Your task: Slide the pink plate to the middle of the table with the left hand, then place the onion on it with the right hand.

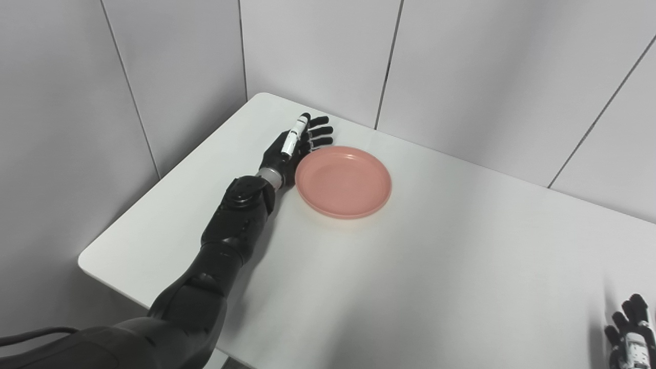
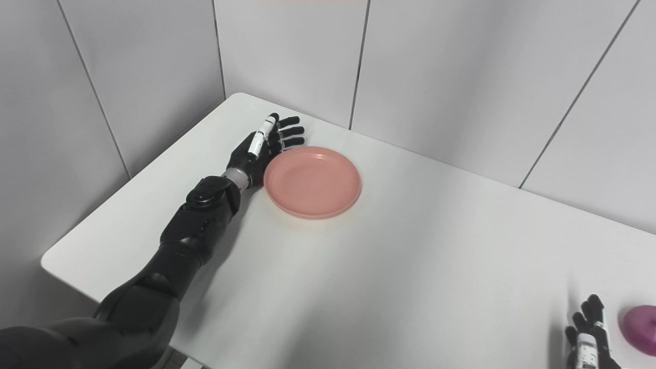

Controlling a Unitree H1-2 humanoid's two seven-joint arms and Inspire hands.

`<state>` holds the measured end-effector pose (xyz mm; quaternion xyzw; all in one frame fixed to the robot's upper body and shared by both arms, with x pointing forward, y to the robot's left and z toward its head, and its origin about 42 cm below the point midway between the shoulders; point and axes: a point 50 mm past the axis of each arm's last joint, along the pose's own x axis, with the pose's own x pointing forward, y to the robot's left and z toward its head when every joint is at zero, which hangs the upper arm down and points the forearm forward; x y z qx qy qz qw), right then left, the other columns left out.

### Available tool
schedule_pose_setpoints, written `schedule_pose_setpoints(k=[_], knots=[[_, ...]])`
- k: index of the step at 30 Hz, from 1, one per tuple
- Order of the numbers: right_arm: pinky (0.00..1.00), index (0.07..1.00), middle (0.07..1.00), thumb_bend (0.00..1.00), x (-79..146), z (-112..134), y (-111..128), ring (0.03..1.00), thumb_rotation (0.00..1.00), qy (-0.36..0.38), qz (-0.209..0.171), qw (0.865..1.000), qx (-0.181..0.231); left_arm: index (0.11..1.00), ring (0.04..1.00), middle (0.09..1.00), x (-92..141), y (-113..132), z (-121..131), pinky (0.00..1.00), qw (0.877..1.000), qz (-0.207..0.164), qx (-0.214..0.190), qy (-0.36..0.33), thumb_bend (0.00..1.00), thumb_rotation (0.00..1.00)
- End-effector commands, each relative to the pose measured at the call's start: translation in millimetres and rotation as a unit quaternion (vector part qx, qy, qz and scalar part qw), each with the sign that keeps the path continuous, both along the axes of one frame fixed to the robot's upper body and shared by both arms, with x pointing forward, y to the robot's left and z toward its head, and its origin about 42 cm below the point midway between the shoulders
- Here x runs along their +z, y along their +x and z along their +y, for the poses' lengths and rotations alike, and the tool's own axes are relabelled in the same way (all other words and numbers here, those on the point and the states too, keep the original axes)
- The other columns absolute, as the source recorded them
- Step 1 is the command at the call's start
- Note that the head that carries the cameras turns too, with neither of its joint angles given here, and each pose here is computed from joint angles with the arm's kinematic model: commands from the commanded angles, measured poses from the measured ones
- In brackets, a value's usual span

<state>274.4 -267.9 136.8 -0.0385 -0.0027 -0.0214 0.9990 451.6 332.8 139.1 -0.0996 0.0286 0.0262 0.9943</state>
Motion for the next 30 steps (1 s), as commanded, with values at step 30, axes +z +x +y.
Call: schedule_pose_setpoints(k=[30], knots=[[1.00,1.000,1.000,0.00,20,9,-2,1.000,1.00,0.005,-0.055,0.998,0.013,0.766,0.768,0.775,3,-7,-54,0.73,1.000,-0.013,-0.003,-0.027,0.32,1.00]])
